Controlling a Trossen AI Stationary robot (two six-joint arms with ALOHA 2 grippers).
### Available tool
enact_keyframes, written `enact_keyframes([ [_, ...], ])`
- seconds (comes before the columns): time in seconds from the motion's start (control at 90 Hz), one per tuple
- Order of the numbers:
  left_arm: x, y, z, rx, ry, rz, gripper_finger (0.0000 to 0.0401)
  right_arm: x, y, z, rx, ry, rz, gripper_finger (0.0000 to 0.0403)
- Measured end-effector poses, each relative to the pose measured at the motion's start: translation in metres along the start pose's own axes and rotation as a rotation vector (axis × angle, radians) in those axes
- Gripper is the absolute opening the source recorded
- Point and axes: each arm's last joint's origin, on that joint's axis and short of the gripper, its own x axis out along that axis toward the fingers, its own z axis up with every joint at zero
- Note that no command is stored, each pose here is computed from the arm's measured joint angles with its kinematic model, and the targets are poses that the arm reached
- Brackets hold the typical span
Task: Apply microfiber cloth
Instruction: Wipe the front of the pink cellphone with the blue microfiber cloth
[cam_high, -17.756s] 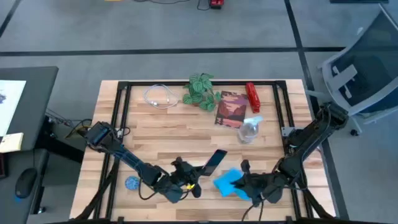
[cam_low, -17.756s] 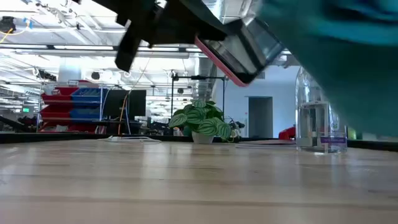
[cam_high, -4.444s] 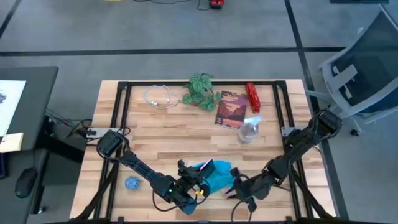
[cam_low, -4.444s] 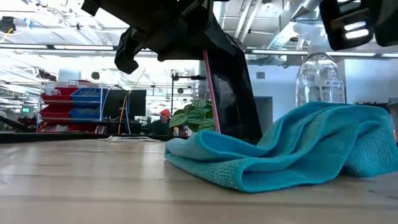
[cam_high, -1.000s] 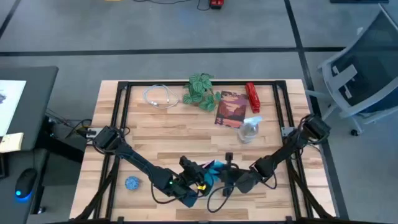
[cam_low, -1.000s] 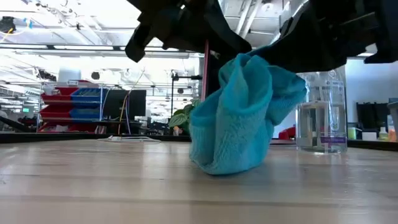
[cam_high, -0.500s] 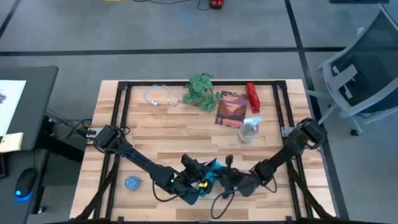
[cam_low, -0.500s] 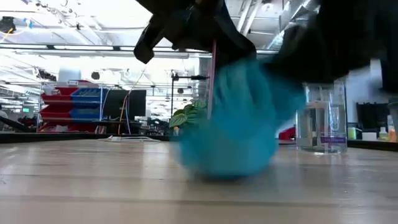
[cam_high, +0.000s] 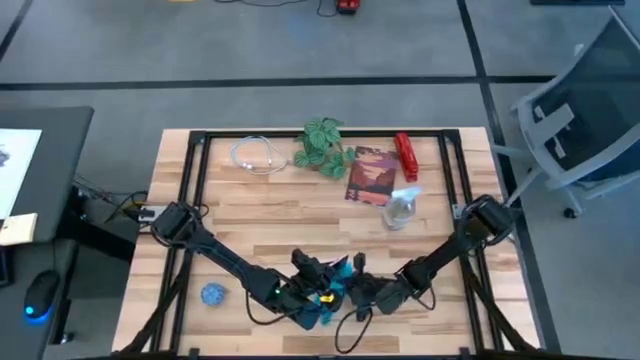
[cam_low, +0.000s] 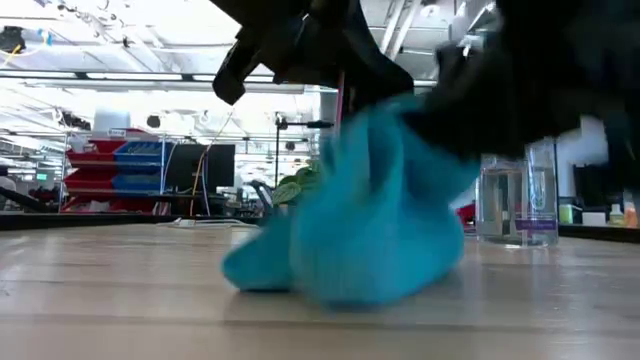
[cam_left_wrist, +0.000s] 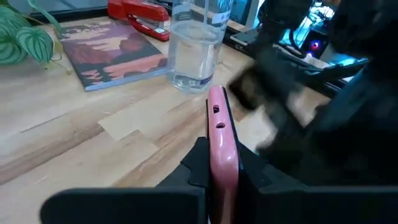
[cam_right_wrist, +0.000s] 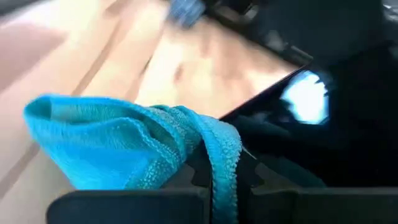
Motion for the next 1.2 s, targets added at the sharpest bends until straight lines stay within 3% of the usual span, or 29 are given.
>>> enact_keyframes([
  [0.222, 0.004, -0.001, -0.009, -0.016, -0.013, 0.011, 0.0008, -0.002, 0.006, -0.01, -0.034, 0.077, -0.015, 0.0],
  [0.356, 0.003, -0.002, -0.009, -0.015, -0.012, 0.006, 0.0008, -0.024, 0.009, 0.001, -0.087, 0.068, -0.186, 0.0],
  [0.456, 0.001, -0.003, -0.01, -0.006, -0.01, 0.0, 0.0008, -0.043, 0.006, 0.018, -0.05, 0.03, -0.363, 0.0],
  [0.522, 0.001, -0.003, -0.01, -0.012, -0.005, -0.004, 0.0008, -0.047, 0.004, 0.022, -0.035, 0.023, -0.406, 0.0],
  [0.711, 0.002, -0.002, -0.01, -0.013, -0.025, 0.01, 0.0008, -0.03, -0.001, 0.015, 0.0, 0.035, -0.317, 0.0],
  [0.911, 0.002, -0.002, -0.01, 0.018, -0.043, 0.018, 0.0008, -0.012, 0.01, -0.01, -0.067, 0.09, -0.152, 0.0],
  [1.044, -0.003, -0.003, -0.002, 0.06, -0.057, 0.016, 0.0008, -0.018, 0.017, -0.012, -0.106, 0.106, -0.113, 0.0],
  [1.2, -0.017, -0.006, 0.025, 0.072, -0.119, 0.012, 0.0008, -0.037, 0.023, -0.008, -0.13, 0.12, -0.069, 0.0],
])
